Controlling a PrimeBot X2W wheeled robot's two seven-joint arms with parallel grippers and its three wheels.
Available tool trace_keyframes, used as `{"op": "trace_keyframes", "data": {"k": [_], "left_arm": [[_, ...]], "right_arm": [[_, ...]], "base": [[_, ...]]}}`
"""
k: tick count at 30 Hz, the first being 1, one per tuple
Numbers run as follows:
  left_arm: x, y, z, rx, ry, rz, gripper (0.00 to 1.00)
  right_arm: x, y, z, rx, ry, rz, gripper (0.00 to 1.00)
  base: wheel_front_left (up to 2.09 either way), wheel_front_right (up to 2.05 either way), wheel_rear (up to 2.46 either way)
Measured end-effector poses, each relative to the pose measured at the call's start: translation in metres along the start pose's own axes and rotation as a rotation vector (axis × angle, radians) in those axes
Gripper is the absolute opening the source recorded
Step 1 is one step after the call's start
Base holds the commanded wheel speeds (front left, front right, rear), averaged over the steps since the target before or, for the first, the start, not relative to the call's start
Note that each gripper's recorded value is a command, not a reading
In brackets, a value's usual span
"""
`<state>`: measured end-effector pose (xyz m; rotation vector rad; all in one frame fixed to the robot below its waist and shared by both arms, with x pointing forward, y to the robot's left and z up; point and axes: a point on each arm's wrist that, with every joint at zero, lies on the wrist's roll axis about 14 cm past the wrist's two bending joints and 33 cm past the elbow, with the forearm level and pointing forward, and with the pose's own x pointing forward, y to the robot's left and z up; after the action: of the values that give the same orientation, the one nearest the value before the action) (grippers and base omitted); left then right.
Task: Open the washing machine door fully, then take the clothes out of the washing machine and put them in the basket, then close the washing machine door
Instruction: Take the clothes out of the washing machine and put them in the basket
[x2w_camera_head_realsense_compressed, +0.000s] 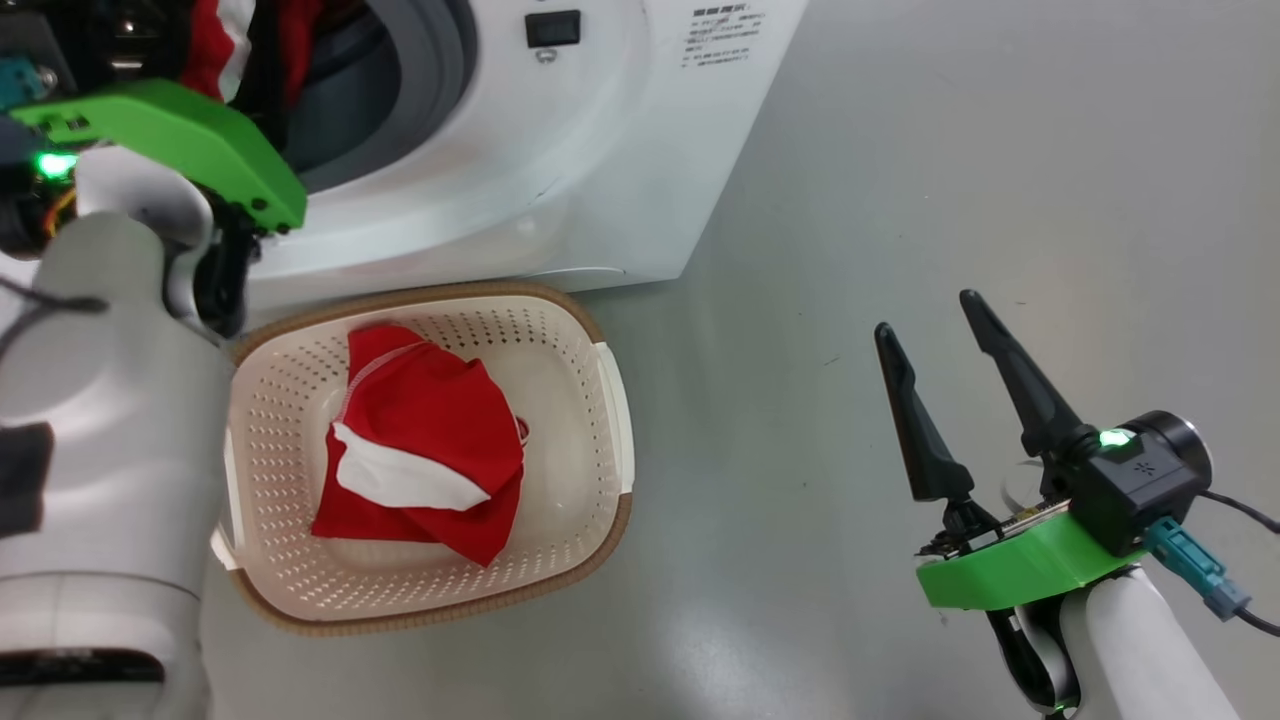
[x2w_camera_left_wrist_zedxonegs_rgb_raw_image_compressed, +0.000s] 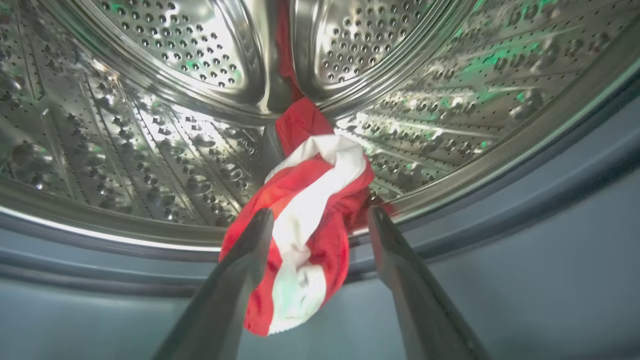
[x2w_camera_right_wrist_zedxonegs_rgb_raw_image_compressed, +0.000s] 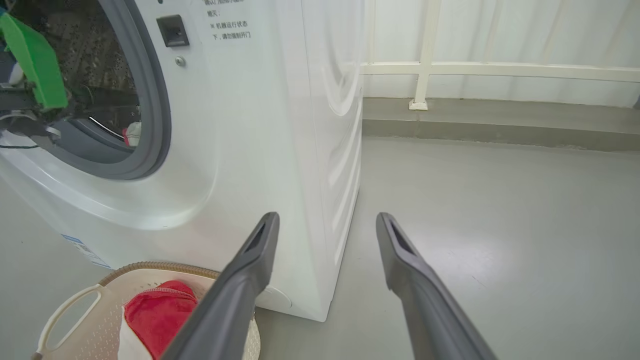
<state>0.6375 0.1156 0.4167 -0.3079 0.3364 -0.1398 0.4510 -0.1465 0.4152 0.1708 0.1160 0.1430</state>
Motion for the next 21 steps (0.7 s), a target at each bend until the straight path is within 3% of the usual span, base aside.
{"op": "trace_keyframes", "data": {"k": [10,18,19,20,21], "left_arm": [[0.003,0.017,-0.043,0.105,0.280,0.064,1.00],[0.010,0.018,-0.052,0.126,0.312,0.069,1.00],[0.011,0.019,-0.052,0.133,0.314,0.068,0.73],[0.012,0.018,-0.052,0.136,0.315,0.067,0.27],[0.012,0.018,-0.053,0.140,0.318,0.066,0.00]], "right_arm": [[-0.001,-0.001,-0.012,0.007,0.039,-0.003,1.00],[0.001,-0.005,-0.016,0.009,0.048,-0.012,1.00],[0.002,-0.006,-0.016,0.009,0.046,-0.012,1.00],[0.003,-0.006,-0.016,0.009,0.046,-0.012,1.00],[0.003,-0.006,-0.016,0.011,0.047,-0.013,1.00]], "base": [[0.00,0.00,0.00],[0.00,0.00,0.00],[0.00,0.00,0.00],[0.00,0.00,0.00],[0.00,0.00,0.00]]}}
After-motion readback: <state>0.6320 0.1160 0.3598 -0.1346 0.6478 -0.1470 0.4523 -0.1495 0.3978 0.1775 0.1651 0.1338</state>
